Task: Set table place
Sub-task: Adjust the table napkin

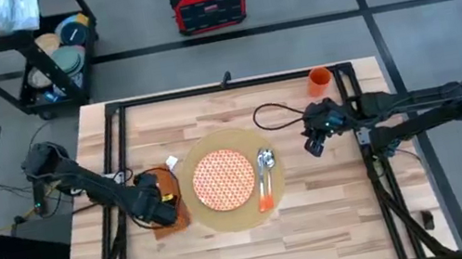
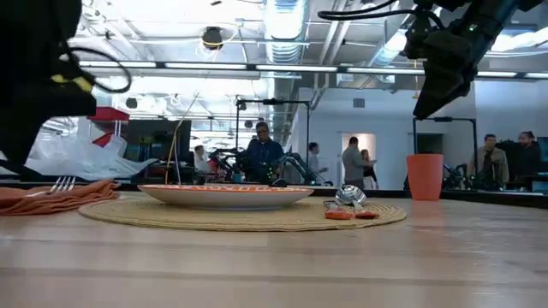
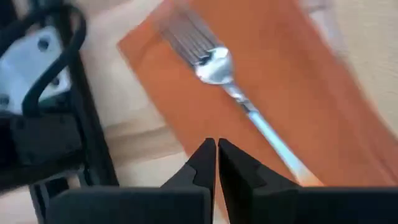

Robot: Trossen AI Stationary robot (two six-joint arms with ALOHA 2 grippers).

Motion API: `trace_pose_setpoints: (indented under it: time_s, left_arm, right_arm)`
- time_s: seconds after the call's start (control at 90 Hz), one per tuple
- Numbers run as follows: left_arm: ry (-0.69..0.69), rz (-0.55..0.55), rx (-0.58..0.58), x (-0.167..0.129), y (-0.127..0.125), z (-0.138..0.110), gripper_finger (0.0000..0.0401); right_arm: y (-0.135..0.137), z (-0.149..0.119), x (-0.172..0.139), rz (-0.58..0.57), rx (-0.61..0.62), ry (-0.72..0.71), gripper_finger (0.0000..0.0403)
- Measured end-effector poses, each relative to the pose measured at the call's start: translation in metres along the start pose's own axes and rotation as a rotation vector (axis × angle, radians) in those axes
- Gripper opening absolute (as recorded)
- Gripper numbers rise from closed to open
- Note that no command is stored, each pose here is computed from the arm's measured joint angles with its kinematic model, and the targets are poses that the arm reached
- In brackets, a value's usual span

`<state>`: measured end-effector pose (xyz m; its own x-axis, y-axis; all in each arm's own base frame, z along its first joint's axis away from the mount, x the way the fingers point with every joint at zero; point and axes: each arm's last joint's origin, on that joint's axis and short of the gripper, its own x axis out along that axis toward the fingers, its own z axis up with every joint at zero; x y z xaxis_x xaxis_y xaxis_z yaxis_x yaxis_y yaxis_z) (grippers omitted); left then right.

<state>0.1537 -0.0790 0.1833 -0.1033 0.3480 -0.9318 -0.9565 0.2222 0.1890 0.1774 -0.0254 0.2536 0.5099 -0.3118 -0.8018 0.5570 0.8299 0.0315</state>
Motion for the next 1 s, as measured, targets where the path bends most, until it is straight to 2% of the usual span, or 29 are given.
trace_pose_setpoints:
  time_s: [0.089,0.278,0.344,0.433,0.6,0.689,0.789,1.0]
  left_arm:
    - [-0.041,-0.014,-0.067,-0.009,0.013,0.007,0.0]
    - [-0.185,-0.202,-0.259,-0.031,0.038,0.03,0.0]
    - [-0.215,-0.226,-0.29,-0.03,0.042,0.038,0.0]
    - [-0.216,-0.208,-0.274,-0.022,0.038,0.044,0.0]
    - [-0.195,-0.268,-0.212,-0.008,0.019,0.053,0.0]
    - [-0.176,-0.246,-0.214,0.001,0.015,0.057,0.0]
    - [-0.139,-0.261,-0.173,0.007,0.007,0.06,0.0]
    - [-0.1,-0.217,-0.093,0.018,-0.004,0.066,0.0]
  right_arm:
    - [0.0,0.0,0.0,0.0,0.021,0.001,0.0108]
    - [0.0,0.0,0.0,-0.001,0.023,0.002,0.0108]
    - [0.0,0.0,0.0,-0.004,0.019,-0.001,0.0108]
    - [-0.001,0.0,0.0,-0.022,0.016,-0.012,0.0108]
    - [-0.001,0.001,0.0,-0.028,0.016,-0.015,0.0108]
    - [-0.001,0.0,0.0,-0.028,0.015,-0.013,0.0108]
    - [-0.001,0.0,0.0,-0.029,0.015,-0.012,0.0108]
    - [-0.001,0.0,0.0,-0.029,0.014,-0.011,0.0108]
